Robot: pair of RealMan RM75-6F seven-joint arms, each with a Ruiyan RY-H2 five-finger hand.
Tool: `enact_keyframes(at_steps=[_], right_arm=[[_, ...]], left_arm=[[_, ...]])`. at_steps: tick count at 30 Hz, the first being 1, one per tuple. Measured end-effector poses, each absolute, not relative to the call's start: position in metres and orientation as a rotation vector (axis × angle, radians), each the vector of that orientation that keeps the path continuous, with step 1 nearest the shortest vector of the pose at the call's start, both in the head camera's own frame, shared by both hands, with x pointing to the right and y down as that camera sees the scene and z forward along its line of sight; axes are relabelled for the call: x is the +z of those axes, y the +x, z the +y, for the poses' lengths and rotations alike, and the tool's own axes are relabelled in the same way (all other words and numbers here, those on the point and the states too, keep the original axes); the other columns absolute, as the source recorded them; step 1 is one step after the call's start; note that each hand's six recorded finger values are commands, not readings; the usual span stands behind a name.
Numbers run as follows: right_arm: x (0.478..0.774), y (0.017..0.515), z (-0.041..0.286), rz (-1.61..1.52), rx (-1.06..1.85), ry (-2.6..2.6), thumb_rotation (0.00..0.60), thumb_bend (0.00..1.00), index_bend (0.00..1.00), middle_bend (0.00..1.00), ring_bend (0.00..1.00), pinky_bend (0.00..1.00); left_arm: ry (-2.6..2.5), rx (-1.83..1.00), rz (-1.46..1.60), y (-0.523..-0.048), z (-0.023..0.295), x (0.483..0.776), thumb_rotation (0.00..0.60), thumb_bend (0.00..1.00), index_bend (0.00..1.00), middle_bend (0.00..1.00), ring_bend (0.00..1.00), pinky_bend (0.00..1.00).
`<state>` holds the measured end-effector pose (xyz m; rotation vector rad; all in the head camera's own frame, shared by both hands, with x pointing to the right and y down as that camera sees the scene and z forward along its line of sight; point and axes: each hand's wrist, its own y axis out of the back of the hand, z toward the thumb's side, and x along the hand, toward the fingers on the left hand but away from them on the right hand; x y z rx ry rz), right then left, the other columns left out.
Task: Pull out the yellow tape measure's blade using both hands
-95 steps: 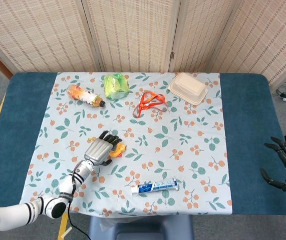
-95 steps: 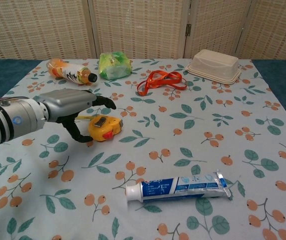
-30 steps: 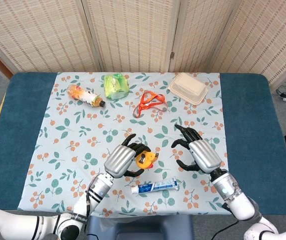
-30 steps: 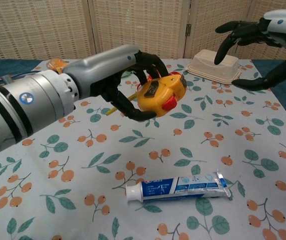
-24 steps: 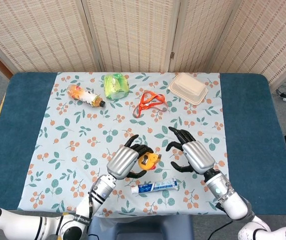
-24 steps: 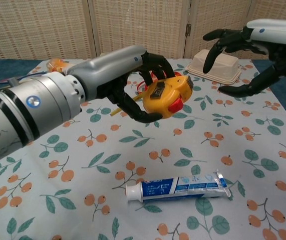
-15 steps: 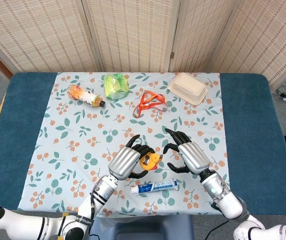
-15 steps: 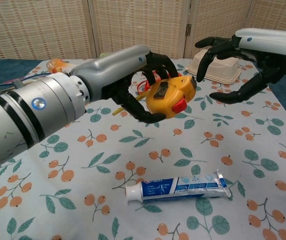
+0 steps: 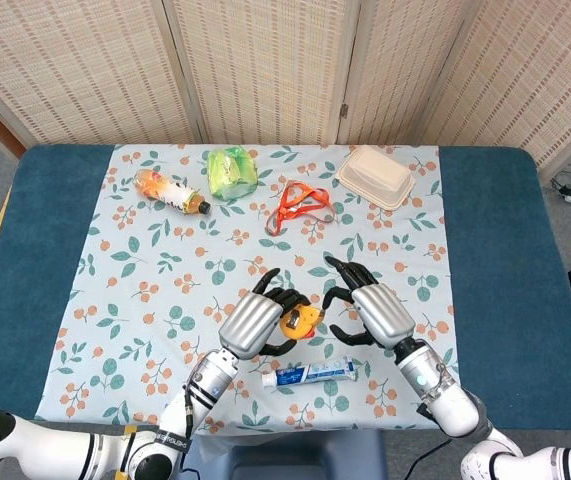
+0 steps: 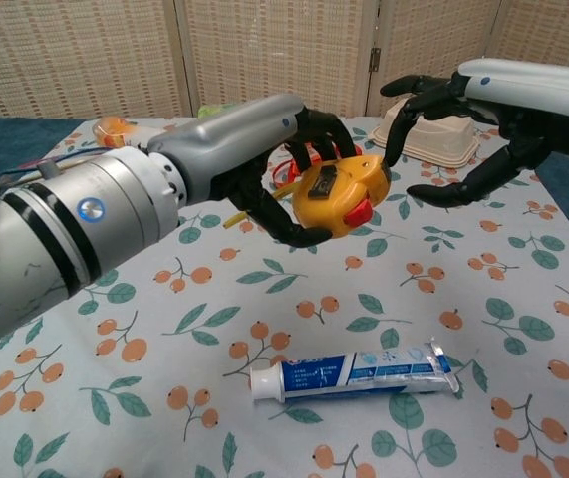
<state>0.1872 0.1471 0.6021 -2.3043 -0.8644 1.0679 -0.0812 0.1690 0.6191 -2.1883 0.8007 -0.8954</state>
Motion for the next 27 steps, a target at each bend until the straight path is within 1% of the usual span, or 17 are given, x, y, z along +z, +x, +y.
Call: enact_keyframes(at_steps=[11,13,21,27], right_arm=[[0.6062,0.1803,0.1462,-0.847,1.069,-2.310,0.600,0.38,0.48,0.04,0.01,0.00],[0.6074,0.1798,0.1469,-0.843,1.071,-2.311,0.600,0.38,0.49,0.05,0.02,0.00],[0.6080,0.1828,0.1480,-0.848,1.077,-2.311,0.600,0.38,0.61,0.09,0.03,0.00],[0.6100,0.1860,0.1481,-0.854,1.089,-2.312,0.600,0.38,0.64,0.11,0.04,0.00]], left_arm=[[-2.172,-0.899,0.790,-0.0793,0.1697,0.6201,0.600,0.35,0.51,0.50,0.40,0.07],[-2.170,-0.901,0.789,-0.0790,0.1697,0.6205,0.600,0.35,0.51,0.50,0.40,0.07],[-2.161,-0.918,0.784,-0.0800,0.1685,0.6247,0.600,0.35,0.51,0.50,0.40,0.06],[-2.159,-0.930,0.778,-0.0814,0.1693,0.6289,0.600,0.35,0.51,0.50,0.40,0.06]])
